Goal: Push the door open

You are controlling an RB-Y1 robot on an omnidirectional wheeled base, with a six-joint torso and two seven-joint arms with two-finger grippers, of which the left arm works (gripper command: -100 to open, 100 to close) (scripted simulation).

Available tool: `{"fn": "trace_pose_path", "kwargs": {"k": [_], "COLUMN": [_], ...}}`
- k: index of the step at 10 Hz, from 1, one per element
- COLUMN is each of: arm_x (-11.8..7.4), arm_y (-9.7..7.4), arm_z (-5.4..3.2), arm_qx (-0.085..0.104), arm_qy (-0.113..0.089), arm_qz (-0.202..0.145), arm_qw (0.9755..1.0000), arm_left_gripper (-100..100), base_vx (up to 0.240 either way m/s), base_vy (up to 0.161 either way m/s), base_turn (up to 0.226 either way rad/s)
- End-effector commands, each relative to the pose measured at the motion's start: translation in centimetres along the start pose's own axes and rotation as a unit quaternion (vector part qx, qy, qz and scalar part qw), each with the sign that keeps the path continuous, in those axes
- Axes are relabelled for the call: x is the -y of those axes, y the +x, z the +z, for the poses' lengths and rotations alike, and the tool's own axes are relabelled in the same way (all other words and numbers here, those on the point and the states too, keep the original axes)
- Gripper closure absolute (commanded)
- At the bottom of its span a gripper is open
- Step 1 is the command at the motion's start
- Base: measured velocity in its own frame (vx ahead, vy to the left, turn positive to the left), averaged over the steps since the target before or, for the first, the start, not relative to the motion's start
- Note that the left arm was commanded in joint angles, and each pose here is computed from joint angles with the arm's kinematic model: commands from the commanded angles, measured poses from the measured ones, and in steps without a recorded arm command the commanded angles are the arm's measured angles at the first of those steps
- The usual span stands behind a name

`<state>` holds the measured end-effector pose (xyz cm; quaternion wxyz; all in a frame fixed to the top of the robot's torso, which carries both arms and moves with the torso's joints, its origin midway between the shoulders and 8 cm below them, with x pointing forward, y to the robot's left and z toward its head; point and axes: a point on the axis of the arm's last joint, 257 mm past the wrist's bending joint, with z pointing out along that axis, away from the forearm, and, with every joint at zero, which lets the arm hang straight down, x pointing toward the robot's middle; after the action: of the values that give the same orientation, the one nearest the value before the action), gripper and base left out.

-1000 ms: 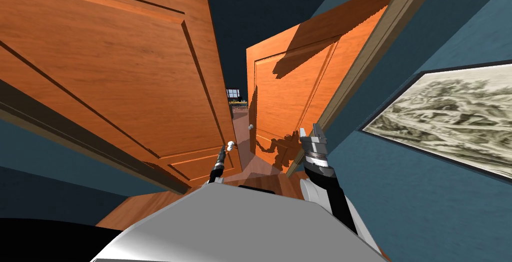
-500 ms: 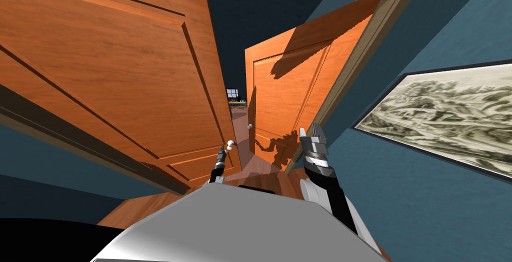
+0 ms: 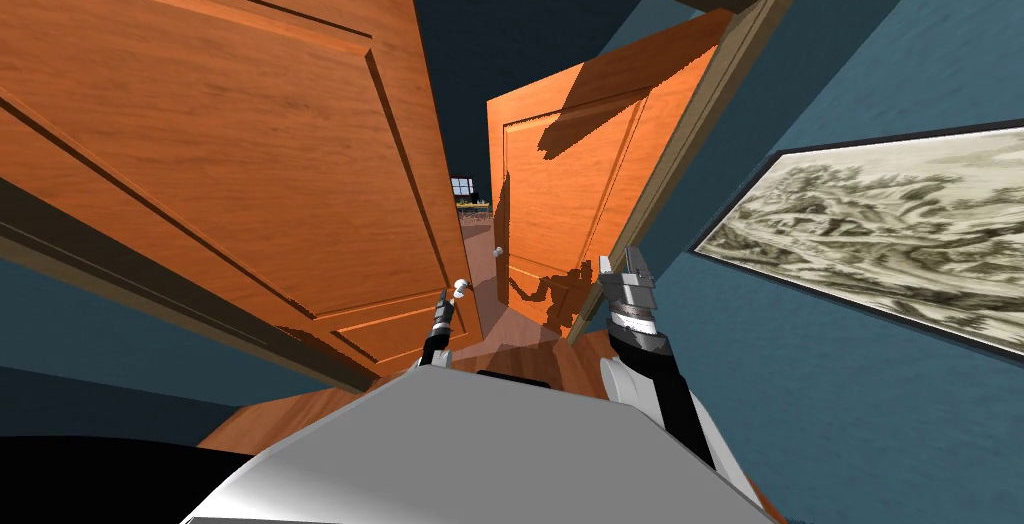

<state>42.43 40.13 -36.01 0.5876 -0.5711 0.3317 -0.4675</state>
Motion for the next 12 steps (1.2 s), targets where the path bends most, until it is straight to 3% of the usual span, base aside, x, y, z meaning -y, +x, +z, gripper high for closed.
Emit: {"fn": "trace_pose_path", "kwargs": {"k": [1,3,4,5,7,8,9,10,12], "arm_x": [-0.09,-0.17,-0.26,-0.26,-0.46,-0.46,-0.57,-0.57,-0.81], "arm_y": [-0.03,-0.05,-0.08,-0.08,-0.09,-0.09,-0.10,-0.10,-0.08], "arm_z": [0.15,0.27,0.39,0.39,0.61,0.61,0.72,0.72,0.90], "arm_qx": [0.006,0.011,0.016,0.016,0.027,0.027,0.032,0.032,0.042], "arm_qy": [0.000,0.000,0.000,0.000,0.001,0.001,0.002,0.002,0.003], "arm_qz": [-0.034,-0.063,-0.088,-0.092,-0.140,-0.149,-0.174,-0.177,-0.224], "arm_qw": [0.9994,0.9979,0.9959,0.9956,0.9898,0.9885,0.9843,0.9837,0.9736], "arm_left_gripper": [-100,-100,-100,-100,-100,-100,-100,-100,-100], "base_vx": [-0.038,-0.052,-0.037,-0.029,-0.045,-0.039,-0.039,-0.035,-0.049], "base_vy": [0.000,0.008,0.003,0.003,0.004,0.012,0.002,-0.001,0.002], "base_turn": [-0.046,-0.060,-0.056,-0.029,-0.076,-0.026,-0.038,-0.028,-0.080]}}
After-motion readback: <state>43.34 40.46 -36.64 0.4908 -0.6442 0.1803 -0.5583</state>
